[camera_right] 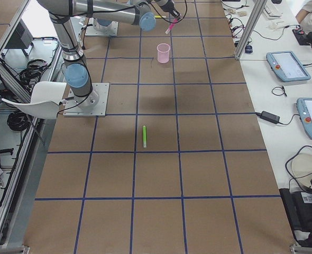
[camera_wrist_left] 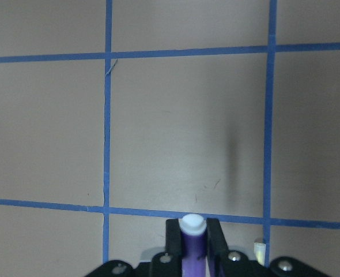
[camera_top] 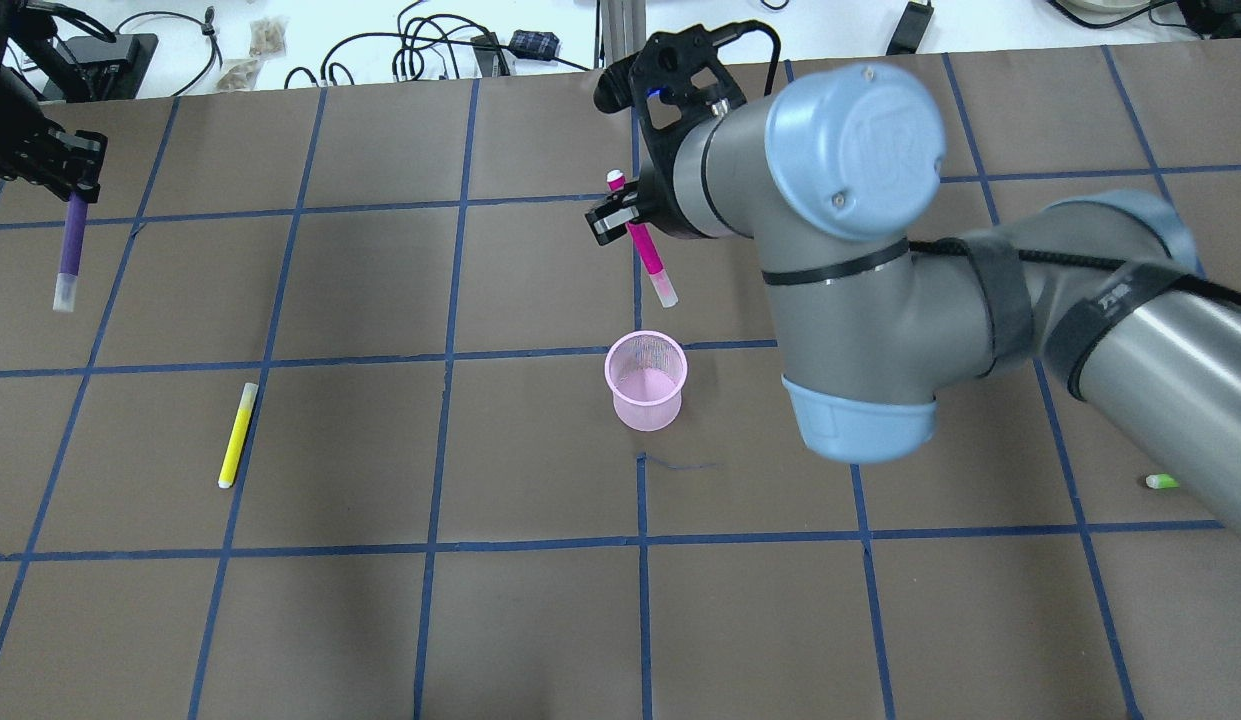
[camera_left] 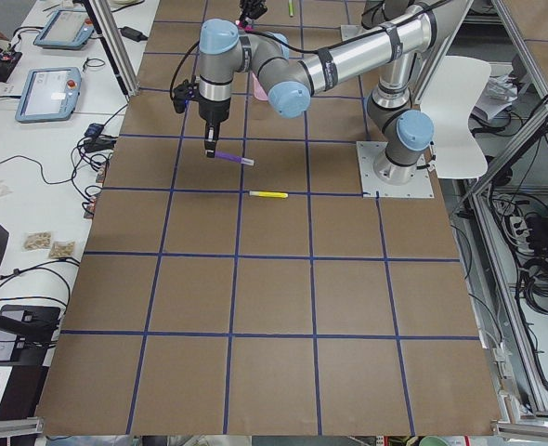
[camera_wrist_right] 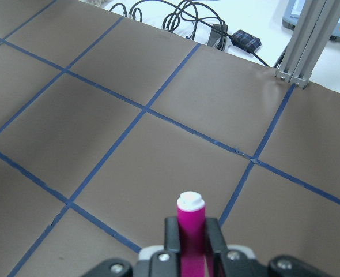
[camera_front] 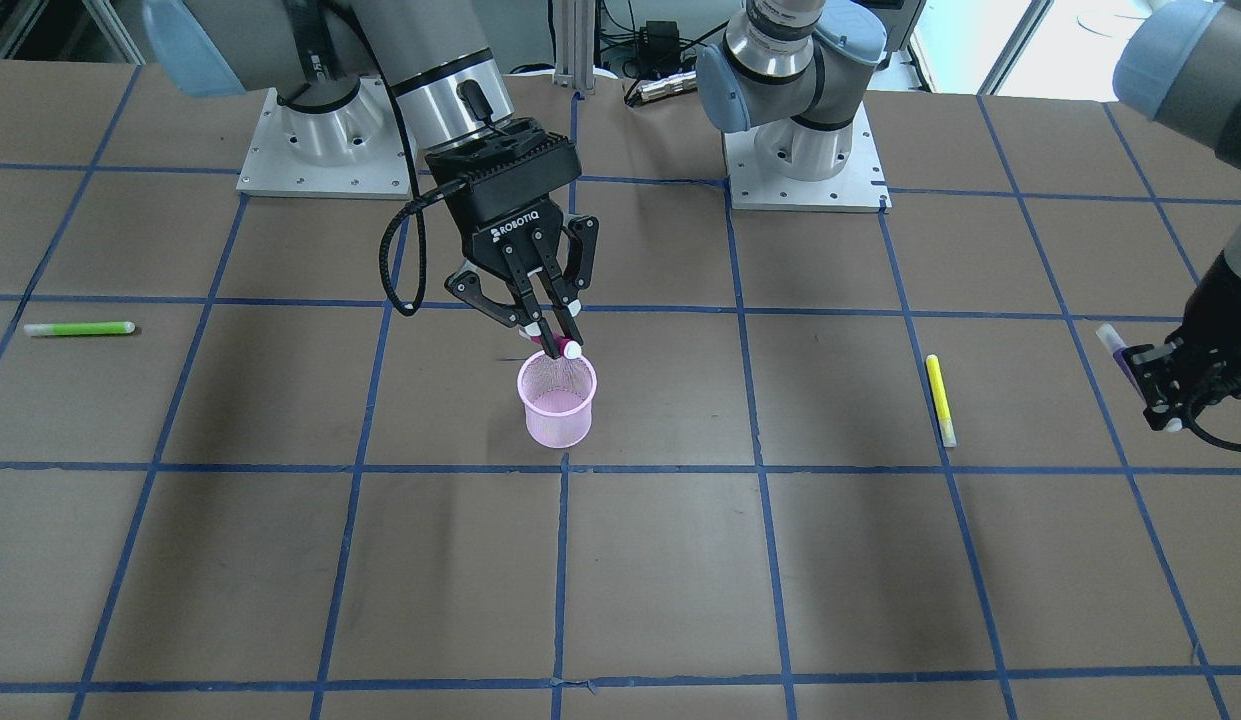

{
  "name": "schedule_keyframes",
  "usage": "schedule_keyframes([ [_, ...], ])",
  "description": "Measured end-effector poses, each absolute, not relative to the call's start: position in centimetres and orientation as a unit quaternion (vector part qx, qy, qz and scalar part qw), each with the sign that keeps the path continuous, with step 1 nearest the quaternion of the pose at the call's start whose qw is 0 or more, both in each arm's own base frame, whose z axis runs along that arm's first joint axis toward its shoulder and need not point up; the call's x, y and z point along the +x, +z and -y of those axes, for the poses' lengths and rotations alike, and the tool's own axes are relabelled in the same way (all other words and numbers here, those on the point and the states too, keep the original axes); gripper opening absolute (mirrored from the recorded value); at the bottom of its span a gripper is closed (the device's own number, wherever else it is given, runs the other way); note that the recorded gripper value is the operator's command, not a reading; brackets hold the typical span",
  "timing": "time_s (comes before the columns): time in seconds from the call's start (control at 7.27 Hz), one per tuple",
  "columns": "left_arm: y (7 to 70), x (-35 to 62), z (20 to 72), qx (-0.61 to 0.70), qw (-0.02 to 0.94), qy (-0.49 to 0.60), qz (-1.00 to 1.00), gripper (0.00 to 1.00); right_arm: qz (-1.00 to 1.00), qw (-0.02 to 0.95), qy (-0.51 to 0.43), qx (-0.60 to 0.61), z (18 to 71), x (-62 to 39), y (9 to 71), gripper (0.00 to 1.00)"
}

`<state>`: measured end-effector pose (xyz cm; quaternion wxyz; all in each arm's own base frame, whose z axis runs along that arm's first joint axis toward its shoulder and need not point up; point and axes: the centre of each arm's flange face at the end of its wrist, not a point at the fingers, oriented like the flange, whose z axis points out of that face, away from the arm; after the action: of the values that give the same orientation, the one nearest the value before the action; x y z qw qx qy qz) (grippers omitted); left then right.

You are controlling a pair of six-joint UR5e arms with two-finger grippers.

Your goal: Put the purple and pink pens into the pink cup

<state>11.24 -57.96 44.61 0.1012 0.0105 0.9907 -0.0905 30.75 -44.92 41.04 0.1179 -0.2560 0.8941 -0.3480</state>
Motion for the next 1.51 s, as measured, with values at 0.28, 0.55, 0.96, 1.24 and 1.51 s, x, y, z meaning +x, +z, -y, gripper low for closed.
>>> schedule_keyframes([
  [0.28,45.5,9.9,57.1,0.017,0.096,-0.089,-0.991,0.0,-0.887,0.122,-0.364,-0.256,43.0,30.6,37.4,0.0],
  [0.55,46.1,9.3,56.4,0.019,0.092,-0.086,-0.992,0.0,-0.882,0.132,-0.384,-0.241,43.2,30.7,34.6,0.0],
  [0.96,45.2,9.0,56.2,0.004,0.082,-0.072,-0.994,0.0,-0.875,0.137,-0.403,-0.23,43.5,30.9,31.2,0.0],
  [1.24,44.6,6.9,56.5,-0.023,0.076,-0.074,-0.994,0.0,-0.876,0.137,-0.4,-0.23,43.1,30.8,30.4,0.0],
  [1.51,44.4,3.5,57.0,-0.058,0.069,-0.08,-0.993,0.0,-0.879,0.136,-0.394,-0.231,42.8,30.7,29.3,0.0],
])
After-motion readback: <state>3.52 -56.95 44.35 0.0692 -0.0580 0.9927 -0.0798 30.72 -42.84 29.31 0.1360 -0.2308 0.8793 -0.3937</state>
